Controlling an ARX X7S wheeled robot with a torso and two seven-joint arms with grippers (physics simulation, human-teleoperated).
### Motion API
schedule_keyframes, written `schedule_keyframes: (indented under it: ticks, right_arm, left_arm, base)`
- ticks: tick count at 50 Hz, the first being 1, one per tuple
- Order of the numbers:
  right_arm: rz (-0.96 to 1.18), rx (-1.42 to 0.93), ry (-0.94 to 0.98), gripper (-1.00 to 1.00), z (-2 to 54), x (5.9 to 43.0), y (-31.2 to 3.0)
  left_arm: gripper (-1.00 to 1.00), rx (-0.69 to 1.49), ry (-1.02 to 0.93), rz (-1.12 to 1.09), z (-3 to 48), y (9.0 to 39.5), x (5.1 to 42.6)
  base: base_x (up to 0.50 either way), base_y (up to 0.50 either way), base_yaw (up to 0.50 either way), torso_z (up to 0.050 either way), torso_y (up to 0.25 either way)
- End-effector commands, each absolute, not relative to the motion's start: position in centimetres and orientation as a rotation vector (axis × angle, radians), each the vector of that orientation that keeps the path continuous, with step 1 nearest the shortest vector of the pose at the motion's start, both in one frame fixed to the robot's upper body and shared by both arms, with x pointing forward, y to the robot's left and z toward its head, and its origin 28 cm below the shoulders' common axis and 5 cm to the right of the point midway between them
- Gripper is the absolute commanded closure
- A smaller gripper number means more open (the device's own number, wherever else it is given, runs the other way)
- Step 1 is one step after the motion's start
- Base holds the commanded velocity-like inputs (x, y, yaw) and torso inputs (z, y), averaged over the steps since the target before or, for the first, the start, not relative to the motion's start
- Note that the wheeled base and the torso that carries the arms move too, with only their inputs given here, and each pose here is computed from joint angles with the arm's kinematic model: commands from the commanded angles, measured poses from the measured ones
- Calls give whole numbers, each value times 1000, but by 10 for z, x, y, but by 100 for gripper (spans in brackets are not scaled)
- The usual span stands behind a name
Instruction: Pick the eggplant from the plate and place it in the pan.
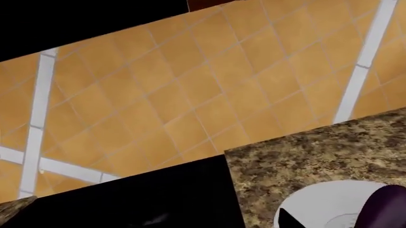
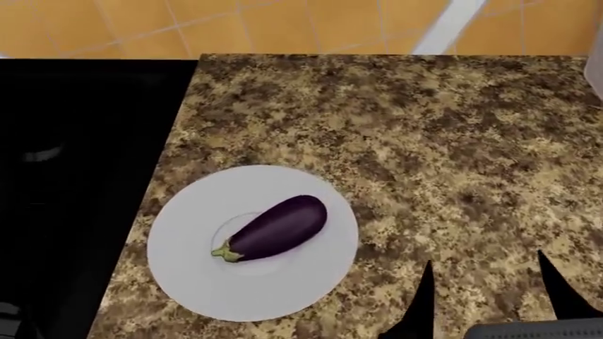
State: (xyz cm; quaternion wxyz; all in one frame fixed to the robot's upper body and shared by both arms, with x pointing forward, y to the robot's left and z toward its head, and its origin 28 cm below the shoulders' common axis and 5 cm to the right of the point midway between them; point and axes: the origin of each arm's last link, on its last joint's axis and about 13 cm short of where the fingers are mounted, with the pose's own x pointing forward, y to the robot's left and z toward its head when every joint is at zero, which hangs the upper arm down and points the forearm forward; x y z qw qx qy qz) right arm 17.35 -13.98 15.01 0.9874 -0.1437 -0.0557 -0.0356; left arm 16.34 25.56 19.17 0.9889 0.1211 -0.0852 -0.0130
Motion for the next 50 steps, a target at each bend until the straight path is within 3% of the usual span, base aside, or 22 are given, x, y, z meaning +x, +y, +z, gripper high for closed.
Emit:
schedule_keyframes:
  ticks: [1, 12, 19, 35, 50]
  right_arm:
    - [-68, -261, -131, -100, 152, 175, -141]
    - [-89, -259, -116, -100, 151, 175, -141]
    - [-105, -253, -103, -100, 149, 176, -140]
    - [-99, -234, -84, -100, 140, 177, -138]
    - [-118, -227, -55, -100, 134, 167, -136]
  left_arm:
    - [-100, 236, -183, -4, 196, 261, 170]
    - [-100, 245, -180, -32, 201, 260, 179]
    - [-100, 154, -70, -163, 215, 257, 204]
    - [-100, 418, 61, -498, 236, 239, 272]
    - [-100, 551, 180, -595, 247, 234, 306]
  base:
    - [500, 0, 0, 0, 0]
    - [497, 0, 0, 0, 1]
    - [7, 0, 0, 0, 0]
    - [0, 0, 0, 0, 0]
    - [0, 0, 0, 0, 0]
